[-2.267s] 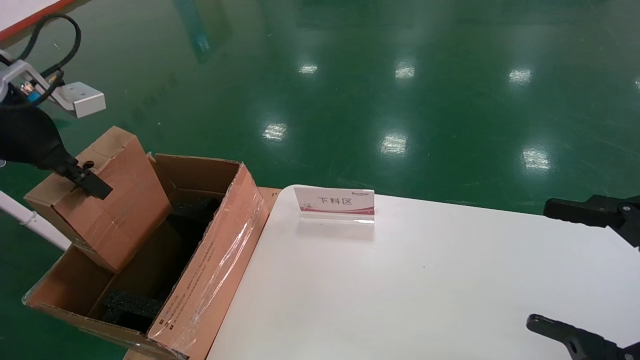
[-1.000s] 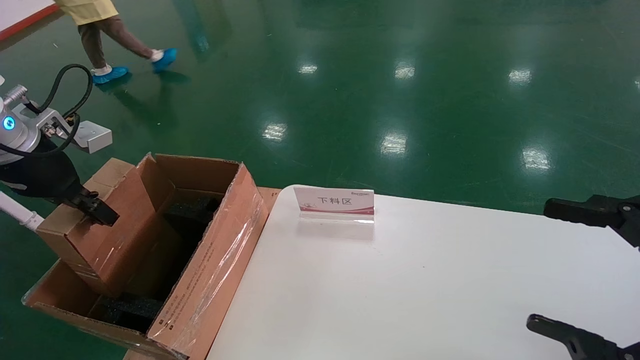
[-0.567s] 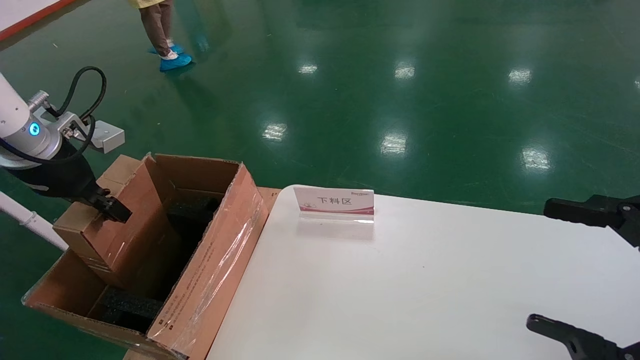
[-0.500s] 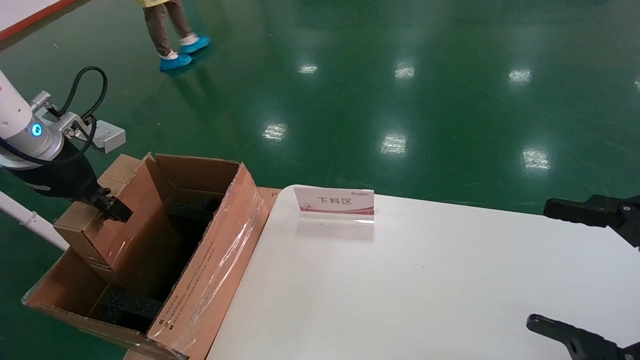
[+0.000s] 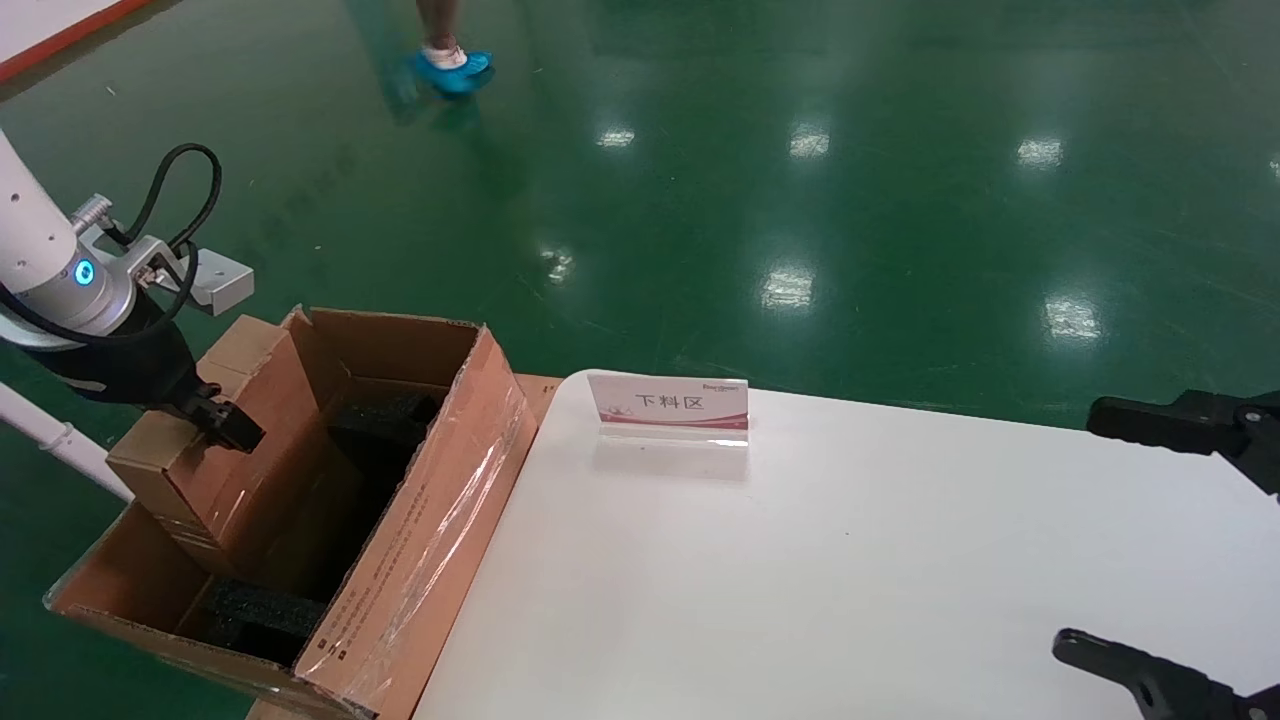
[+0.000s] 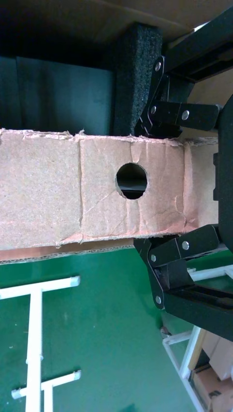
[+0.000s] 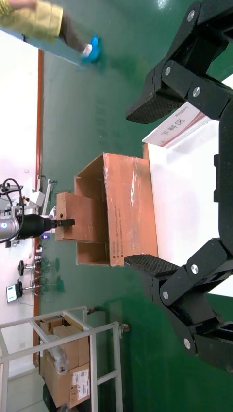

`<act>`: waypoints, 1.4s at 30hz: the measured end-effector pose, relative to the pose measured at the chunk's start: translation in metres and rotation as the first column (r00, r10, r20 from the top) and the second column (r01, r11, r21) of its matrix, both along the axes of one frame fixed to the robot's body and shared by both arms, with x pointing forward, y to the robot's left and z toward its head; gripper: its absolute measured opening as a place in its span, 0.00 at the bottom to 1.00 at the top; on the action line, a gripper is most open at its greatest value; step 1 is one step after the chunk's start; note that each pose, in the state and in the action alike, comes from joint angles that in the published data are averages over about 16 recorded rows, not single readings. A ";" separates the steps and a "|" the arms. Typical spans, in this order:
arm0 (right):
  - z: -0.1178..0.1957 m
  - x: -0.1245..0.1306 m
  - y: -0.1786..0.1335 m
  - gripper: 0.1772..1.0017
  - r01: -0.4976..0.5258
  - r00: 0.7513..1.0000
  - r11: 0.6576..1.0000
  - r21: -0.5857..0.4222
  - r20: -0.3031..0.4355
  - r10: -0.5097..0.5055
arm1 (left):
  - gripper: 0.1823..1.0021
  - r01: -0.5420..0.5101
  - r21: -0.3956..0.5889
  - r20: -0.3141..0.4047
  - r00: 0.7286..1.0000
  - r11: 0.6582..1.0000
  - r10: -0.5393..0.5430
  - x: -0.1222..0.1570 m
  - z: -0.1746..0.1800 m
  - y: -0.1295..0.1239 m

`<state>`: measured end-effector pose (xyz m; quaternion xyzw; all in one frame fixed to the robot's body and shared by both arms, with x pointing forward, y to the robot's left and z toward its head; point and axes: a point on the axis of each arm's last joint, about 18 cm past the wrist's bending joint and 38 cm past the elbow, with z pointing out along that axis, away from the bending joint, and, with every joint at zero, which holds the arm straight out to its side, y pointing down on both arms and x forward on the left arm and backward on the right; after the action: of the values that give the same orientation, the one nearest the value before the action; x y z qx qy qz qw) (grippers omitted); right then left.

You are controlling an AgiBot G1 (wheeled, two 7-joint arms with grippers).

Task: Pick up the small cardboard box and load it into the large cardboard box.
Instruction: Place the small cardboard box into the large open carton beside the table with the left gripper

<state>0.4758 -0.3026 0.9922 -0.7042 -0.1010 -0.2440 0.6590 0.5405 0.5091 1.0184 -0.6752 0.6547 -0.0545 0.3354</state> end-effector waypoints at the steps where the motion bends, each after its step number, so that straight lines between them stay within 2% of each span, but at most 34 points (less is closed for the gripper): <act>1: 0.000 0.000 0.000 1.00 0.000 1.000 1.000 0.000 0.000 0.000 | 0.04 -0.002 0.001 -0.001 1.000 1.000 0.002 0.000 0.000 0.000; 26: 0.000 0.000 0.000 1.00 0.000 1.000 1.000 0.000 0.000 0.000 | 0.04 -0.039 0.054 0.026 0.999 0.998 0.037 0.021 -0.013 0.013; 42: 0.000 0.000 0.000 1.00 0.000 1.000 1.000 0.000 0.000 0.000 | 0.04 -0.066 0.072 0.009 0.998 0.995 0.066 0.037 -0.037 0.019</act>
<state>0.4758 -0.3026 0.9922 -0.7042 -0.1010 -0.2440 0.6590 0.5777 0.5283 0.9810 -0.6839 0.6324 -0.0219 0.3631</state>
